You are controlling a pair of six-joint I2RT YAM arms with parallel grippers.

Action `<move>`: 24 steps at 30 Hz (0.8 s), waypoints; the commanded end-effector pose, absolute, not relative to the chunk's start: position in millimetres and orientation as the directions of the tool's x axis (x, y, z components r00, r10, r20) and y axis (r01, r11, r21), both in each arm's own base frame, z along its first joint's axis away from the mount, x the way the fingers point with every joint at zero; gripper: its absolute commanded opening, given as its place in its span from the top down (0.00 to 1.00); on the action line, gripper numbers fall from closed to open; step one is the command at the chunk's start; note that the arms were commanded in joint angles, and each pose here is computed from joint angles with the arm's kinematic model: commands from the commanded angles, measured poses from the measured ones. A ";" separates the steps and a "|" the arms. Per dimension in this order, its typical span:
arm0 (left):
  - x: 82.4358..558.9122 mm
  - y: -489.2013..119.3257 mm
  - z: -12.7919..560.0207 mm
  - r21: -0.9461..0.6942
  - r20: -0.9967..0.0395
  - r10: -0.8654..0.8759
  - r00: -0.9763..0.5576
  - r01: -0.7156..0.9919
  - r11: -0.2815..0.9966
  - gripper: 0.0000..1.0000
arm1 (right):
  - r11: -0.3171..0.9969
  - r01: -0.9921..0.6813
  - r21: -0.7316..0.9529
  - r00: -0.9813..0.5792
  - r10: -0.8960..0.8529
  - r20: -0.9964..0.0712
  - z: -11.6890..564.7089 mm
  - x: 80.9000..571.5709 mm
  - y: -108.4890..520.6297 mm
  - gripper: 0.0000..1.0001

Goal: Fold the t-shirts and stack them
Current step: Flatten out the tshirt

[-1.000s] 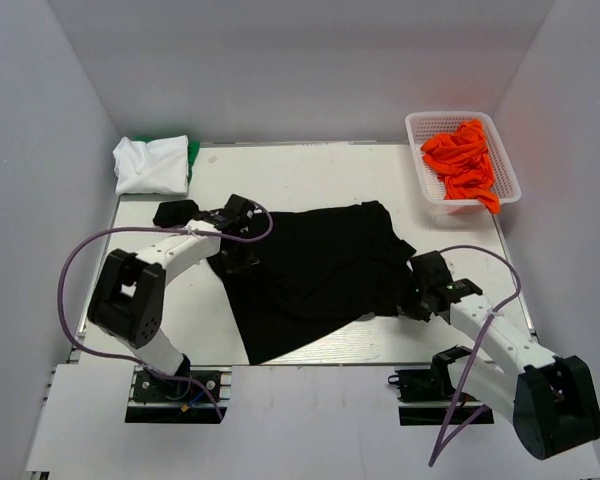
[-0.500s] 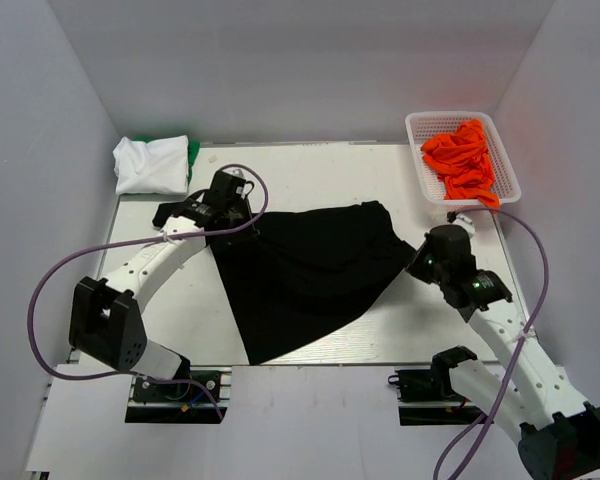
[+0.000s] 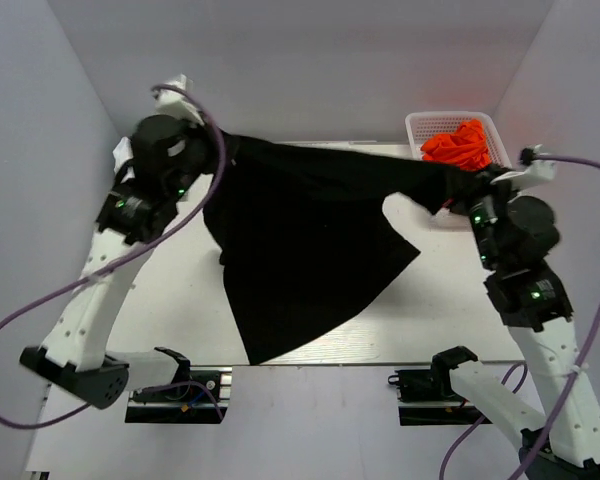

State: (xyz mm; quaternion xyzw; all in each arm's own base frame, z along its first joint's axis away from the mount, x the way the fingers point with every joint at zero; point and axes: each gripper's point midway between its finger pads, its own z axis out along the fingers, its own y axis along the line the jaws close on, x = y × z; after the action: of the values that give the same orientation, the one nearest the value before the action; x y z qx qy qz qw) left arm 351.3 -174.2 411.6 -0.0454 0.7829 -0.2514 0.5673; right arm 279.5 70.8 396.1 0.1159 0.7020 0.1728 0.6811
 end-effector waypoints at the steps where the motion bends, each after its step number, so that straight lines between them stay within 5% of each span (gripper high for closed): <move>1: 305.1 -157.5 515.6 -0.429 -0.901 -0.420 -0.110 0.374 0.822 1.00 | 0.917 -0.167 0.363 0.256 0.396 -0.882 506.2 253.6 54.0 1.00; 11: 177.3 -146.1 650.7 -0.260 -0.866 -0.483 0.127 0.711 0.653 1.00 | 0.935 -0.285 0.210 0.623 0.347 -0.701 659.8 134.9 19.7 1.00; 24: 30.0 -142.4 720.0 -0.031 -0.794 -0.582 0.179 0.943 0.331 1.00 | 0.934 -0.344 0.095 0.808 0.347 -0.476 729.5 10.1 -9.9 1.00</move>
State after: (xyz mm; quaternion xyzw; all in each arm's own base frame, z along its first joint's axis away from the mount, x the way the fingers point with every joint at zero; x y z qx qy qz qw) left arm 58.2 -140.3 708.1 0.2108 0.4052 -0.4959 0.7386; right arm 33.8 2.1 715.1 -0.0020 0.2919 0.1991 0.9355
